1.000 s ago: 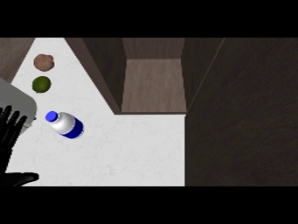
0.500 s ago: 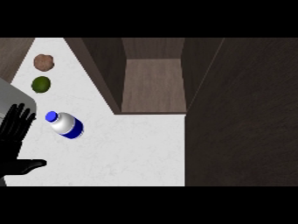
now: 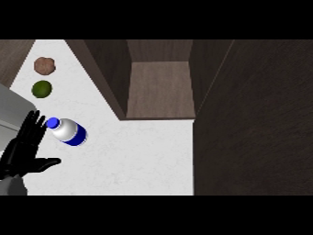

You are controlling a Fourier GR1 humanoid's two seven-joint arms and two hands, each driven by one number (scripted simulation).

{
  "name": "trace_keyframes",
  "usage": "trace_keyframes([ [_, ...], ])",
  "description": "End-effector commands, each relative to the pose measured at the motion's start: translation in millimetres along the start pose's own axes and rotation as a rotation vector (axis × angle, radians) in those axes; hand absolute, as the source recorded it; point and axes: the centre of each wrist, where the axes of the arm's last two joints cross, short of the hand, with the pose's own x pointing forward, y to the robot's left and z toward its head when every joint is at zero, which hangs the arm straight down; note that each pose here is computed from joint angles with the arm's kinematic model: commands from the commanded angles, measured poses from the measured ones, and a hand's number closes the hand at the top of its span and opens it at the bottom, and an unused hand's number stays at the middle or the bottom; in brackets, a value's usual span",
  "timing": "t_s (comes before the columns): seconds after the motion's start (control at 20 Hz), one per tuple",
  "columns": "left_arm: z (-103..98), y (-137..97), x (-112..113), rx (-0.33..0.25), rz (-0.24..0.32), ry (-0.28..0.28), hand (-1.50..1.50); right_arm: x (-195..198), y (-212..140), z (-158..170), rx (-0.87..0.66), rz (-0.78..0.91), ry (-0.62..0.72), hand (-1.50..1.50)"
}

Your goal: Pick up the bottled water, place it into the cabinet and close the cabinet

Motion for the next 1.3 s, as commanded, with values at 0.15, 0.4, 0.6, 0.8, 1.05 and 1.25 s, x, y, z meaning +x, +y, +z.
trace_keyframes([
  [0.15, -17, 7, -12, -0.006, 0.07, 0.048, -1.5, 0, -4, -1, 0.007, 0.009, 0.02, -1.5],
  [0.4, -9, 9, -26, -0.018, 0.082, 0.029, -1.5, -5, -8, 13, -0.006, 0.001, -0.006, -1.5],
  [0.6, -15, 1, -32, -0.045, 0.077, 0.026, -1.5, 3, 4, -18, 0.014, 0.012, -0.003, -1.5],
  [0.8, -11, 3, -35, -0.03, 0.089, 0.053, -1.5, -20, 4, -9, 0.015, -0.001, -0.002, -1.5],
  [1.05, -22, -11, -36, -0.056, 0.161, 0.046, -1.5, -20, -10, -8, 0.01, 0.005, -0.004, -1.5],
  [1.25, -4, -12, -52, -0.077, 0.229, 0.05, -1.5, -12, -4, -6, 0.018, 0.005, 0.004, -1.5],
])
